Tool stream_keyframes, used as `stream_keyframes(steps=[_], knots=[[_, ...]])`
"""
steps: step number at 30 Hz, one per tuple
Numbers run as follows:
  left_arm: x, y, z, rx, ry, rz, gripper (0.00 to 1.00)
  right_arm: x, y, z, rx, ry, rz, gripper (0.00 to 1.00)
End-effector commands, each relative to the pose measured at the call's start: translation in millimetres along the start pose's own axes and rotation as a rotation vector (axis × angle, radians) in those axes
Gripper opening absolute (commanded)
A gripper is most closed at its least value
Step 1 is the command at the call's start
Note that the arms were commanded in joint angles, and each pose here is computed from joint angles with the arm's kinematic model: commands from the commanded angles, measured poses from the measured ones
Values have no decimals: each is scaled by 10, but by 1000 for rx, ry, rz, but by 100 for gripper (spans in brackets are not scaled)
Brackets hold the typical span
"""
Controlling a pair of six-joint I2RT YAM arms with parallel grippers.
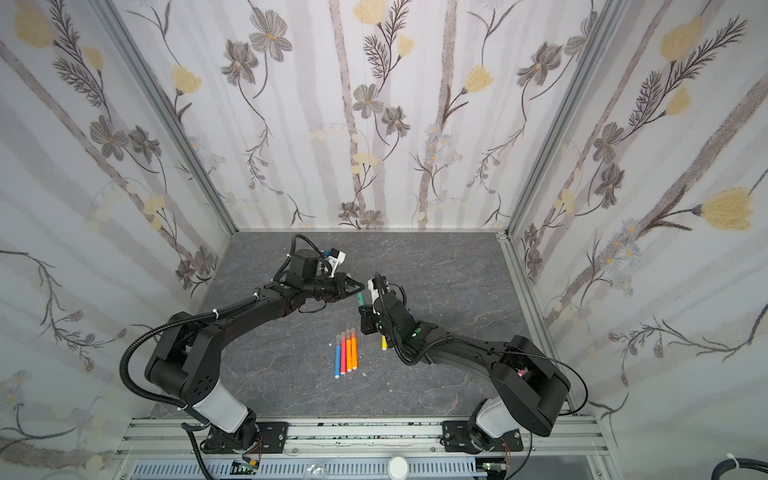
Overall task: Open the pen caps
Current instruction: 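Pull the right gripper back with the green highlighter while the left holds the cap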
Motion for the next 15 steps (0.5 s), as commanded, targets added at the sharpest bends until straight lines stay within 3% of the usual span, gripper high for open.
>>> stream_keyframes(steps=[1,7,15], knots=[[96,-91,-331,-88,-168,1,0,53,70,331,1,135,-71,0],[143,-25,-387,-85,-181,-15,0,132,74,380,-1,137,-64,0],[300,378,-404,-47,-211,-102,0,91,-219,560,-13,243,157,0]])
Point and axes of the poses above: each gripper's point midway between its finger pads, its own x axis back along the fingers, its own y axis along the line the jaws close on, z = x × y, the point moved 5 cm from there along x, back along the fingers, and after that the axes turned 13 degrees about x, right-handed, at the moved point
